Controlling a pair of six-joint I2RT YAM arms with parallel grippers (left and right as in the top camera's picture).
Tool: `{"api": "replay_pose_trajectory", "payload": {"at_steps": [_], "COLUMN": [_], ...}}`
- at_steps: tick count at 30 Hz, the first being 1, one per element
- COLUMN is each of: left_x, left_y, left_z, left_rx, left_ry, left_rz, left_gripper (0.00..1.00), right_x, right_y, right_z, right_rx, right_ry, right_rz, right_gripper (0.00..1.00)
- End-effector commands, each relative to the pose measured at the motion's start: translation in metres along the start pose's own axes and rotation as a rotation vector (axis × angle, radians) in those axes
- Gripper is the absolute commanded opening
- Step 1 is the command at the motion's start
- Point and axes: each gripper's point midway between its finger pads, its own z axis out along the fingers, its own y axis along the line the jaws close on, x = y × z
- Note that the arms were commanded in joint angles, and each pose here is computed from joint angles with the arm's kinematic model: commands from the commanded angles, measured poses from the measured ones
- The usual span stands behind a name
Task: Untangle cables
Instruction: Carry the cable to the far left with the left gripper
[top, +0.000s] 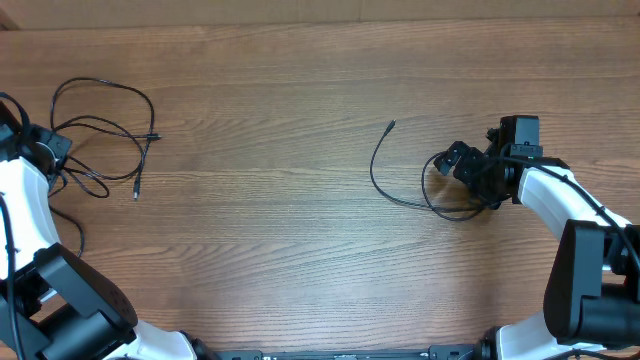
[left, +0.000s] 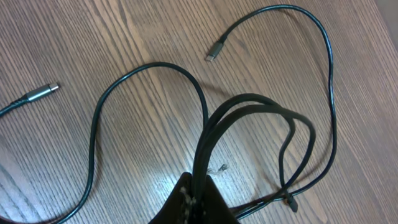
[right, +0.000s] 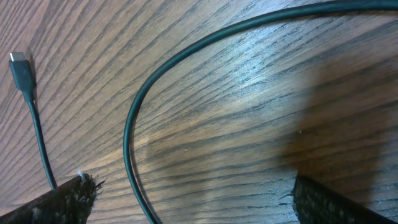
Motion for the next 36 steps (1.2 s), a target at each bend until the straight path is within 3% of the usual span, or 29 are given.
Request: {"api": "replay_pose_trajectory", "payload": {"at_steps": [1, 4, 6, 9, 13, 16, 17, 23, 26, 30, 36], "left_x": [-0.01, -0.009, -0.009, -0.008, -0.002, 0.011, 0.014, 0.038, 0.073, 0.112, 0.166], "left_y": [-0.005, -0.005, -0.005, -0.004, -0.009, -0.026, -0.031, -0.06, -0.081, -0.088, -0.094], "left_z": [-0.011, -0.011, -0.011, -0.01, -0.01, -0.011, -0.012, -0.018, -0.027, -0.036, -0.05], "left_rx": [0.011, 0.01, 0.009, 0.007, 0.031, 0.108, 0.129, 0.243, 0.308, 0.29, 0.245], "left_ry": [-0.033, -0.031, -0.031, -0.026, 0.0, 0.049, 0.062, 0.144, 0.26, 0.366, 0.498], "left_rz": [-0.015, -0.011, -0.003, -0.002, 0.04, 0.098, 0.102, 0.132, 0.172, 0.223, 0.318], "left_gripper": [0.21, 0.58, 0.73, 0.85, 0.86, 0.15, 0.04, 0.04, 0.06, 0.15, 0.12], "right_x": [0.006, 0.006, 0.006, 0.006, 0.006, 0.006, 0.006, 0.006, 0.006, 0.006, 0.006], "right_y": [-0.004, -0.004, -0.004, -0.004, -0.004, -0.004, -0.004, -0.004, -0.004, -0.004, -0.004], "right_z": [0.002, 0.002, 0.002, 0.002, 0.002, 0.002, 0.002, 0.002, 0.002, 0.002, 0.002], "right_rx": [0.013, 0.013, 0.013, 0.013, 0.013, 0.013, 0.013, 0.013, 0.013, 0.013, 0.013], "right_ry": [0.006, 0.006, 0.006, 0.006, 0.006, 0.006, 0.006, 0.006, 0.006, 0.006, 0.006], "right_rz": [0.003, 0.003, 0.003, 0.003, 0.003, 0.003, 0.003, 0.003, 0.003, 0.003, 0.003], "right_gripper": [1.0, 1.0, 1.0, 1.0, 1.0, 1.0, 1.0, 1.0, 1.0, 1.0, 1.0]}}
